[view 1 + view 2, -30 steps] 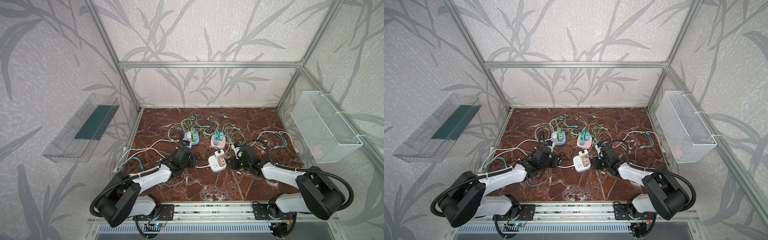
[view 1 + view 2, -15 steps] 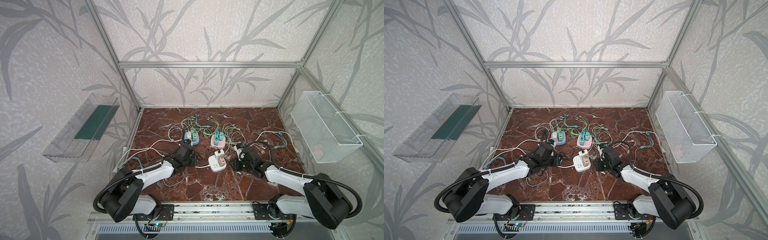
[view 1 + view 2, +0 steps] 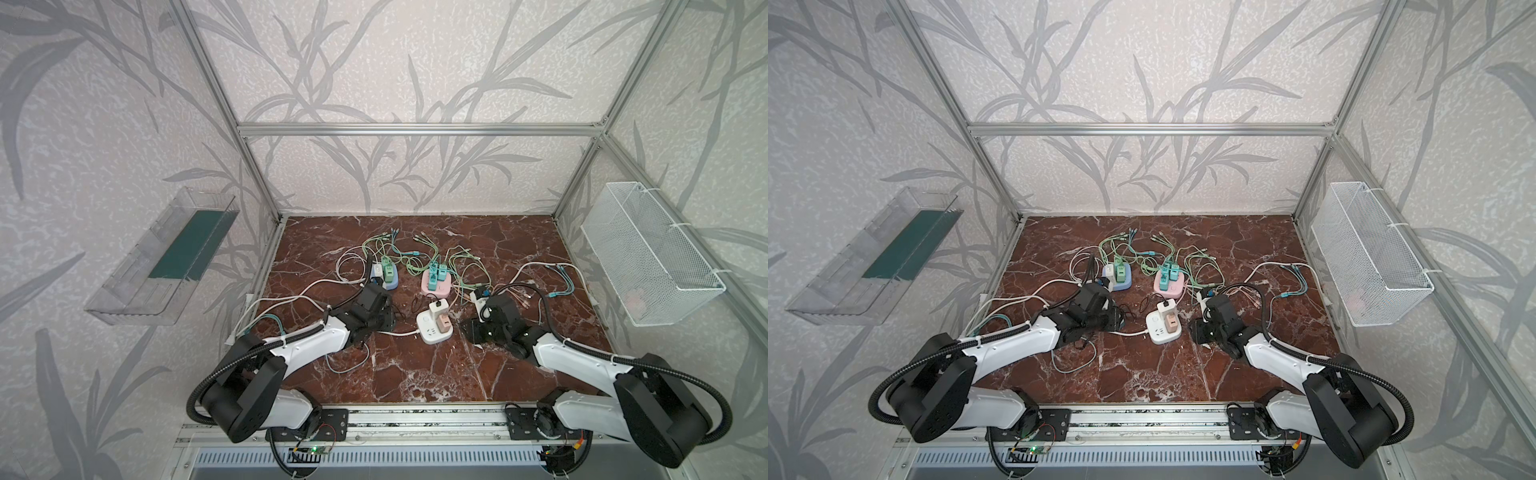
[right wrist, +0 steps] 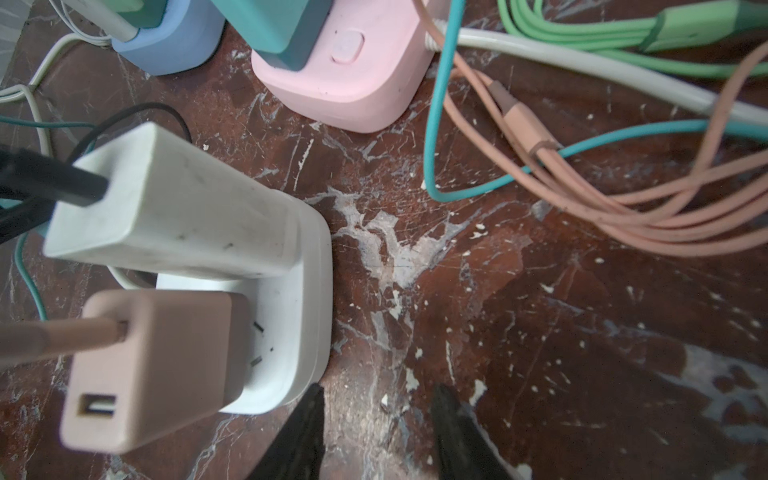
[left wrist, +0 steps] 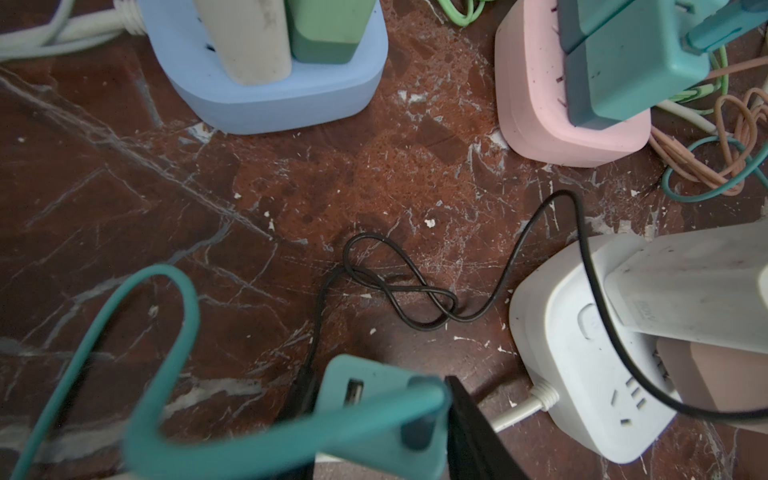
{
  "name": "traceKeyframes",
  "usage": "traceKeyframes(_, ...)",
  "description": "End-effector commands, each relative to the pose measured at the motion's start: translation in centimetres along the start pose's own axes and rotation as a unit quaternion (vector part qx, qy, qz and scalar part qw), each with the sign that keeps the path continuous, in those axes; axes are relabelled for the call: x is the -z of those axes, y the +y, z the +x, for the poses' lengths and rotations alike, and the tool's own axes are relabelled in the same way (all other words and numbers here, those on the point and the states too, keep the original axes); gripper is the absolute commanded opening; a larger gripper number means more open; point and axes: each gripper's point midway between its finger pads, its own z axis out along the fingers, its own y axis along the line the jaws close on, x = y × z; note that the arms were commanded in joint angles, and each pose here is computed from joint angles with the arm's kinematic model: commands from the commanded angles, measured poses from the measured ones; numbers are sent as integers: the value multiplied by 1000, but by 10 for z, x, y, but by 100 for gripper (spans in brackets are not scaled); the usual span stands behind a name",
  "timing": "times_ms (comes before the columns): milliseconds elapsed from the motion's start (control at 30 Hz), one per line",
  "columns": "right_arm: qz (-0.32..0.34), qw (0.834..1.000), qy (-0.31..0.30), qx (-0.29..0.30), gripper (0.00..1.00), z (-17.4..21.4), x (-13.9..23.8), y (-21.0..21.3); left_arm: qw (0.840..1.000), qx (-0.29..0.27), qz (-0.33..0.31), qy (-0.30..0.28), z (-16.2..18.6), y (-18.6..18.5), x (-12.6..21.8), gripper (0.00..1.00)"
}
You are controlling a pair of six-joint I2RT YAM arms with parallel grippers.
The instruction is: Pull the plug off the socket
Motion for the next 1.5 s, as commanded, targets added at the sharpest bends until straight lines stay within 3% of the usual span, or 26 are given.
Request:
traceKeyframes(0, 9, 1000, -6, 6, 43, 0, 6, -2, 1000, 9, 12, -25, -11, -4, 8, 52)
traceKeyframes(133, 12, 1000, -14, 3, 44, 0, 8, -3, 999, 13, 10, -39, -13, -1, 13, 63)
traceKeyframes(800, 21, 998, -51, 15, 49, -8, 20, 2, 996, -5, 30, -85, -19, -5, 38, 74)
traceKeyframes(1267, -22, 995, -81, 49, 51, -11, 28, 27, 982, -112, 95, -115, -6, -59, 45, 68)
traceKeyframes(1467, -42, 994, -87, 53, 51, -11, 31, 40, 978, -130, 134, -92, 7, -78, 37, 62)
